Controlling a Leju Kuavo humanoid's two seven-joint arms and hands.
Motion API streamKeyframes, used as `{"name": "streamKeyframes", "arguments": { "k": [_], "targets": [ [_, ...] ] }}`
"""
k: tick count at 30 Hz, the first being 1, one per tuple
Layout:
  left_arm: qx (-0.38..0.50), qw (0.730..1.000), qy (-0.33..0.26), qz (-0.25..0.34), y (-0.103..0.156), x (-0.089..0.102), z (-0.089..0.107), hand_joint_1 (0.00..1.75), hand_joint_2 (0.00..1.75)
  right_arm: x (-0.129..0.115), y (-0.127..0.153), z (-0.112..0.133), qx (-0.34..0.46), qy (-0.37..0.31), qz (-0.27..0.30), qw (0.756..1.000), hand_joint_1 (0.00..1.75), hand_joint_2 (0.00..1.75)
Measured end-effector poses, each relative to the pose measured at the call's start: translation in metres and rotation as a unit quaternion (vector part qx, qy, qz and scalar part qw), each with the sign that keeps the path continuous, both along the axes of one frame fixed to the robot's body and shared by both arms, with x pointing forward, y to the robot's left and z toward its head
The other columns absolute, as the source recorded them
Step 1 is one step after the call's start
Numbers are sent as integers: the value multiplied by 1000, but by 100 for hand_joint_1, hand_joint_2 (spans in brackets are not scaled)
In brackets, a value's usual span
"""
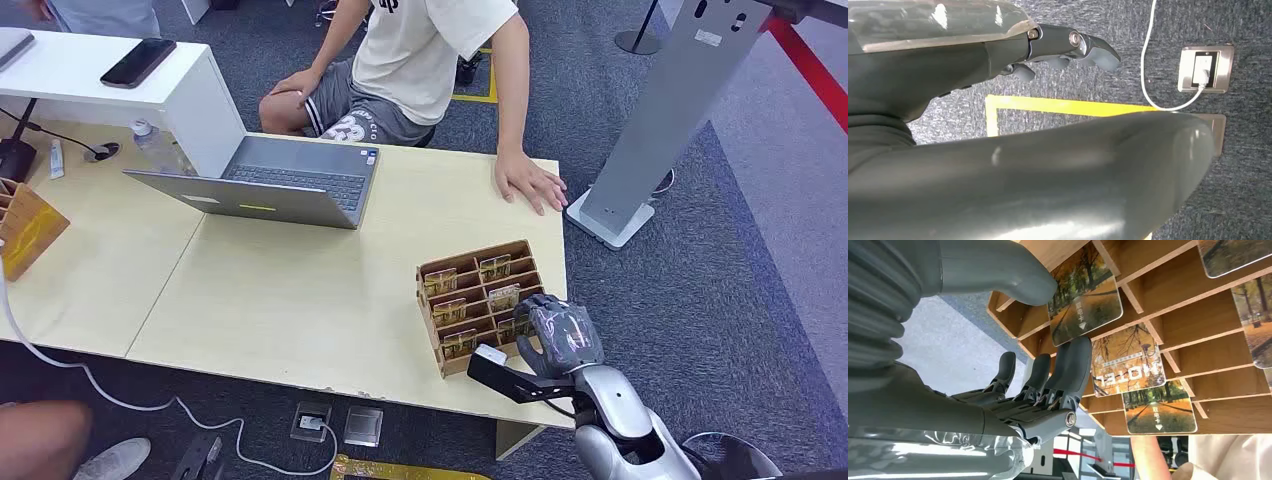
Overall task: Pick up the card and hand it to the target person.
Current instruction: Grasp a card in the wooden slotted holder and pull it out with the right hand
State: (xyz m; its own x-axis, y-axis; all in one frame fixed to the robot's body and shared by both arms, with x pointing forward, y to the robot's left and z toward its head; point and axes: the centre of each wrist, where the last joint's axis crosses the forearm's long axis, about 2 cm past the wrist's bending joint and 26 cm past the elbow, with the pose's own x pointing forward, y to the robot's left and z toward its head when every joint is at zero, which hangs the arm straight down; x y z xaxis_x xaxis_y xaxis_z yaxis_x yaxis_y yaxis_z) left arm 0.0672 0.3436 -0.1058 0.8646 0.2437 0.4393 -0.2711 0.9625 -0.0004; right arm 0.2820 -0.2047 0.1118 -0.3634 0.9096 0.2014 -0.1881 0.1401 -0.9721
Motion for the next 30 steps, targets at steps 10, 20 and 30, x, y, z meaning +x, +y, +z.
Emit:
{"name": "streamKeyframes", "arguments": {
  "k": [10, 20, 30],
  "targets": [
    [-1, 1000, -1, 0, 0, 0, 0, 0, 0, 0, 0, -3, -1, 6, -2, 1000, 97, 175],
    [-2, 1000, -1, -1, 0, 0, 0, 0, 0, 1, 0, -4, 0, 6, -4, 1000, 132, 175],
    [-3, 1000, -4, -2, 1, 0, 0, 0, 0, 3, 1, -4, 3, 4, -2, 1000, 130, 175]
  ]
}}
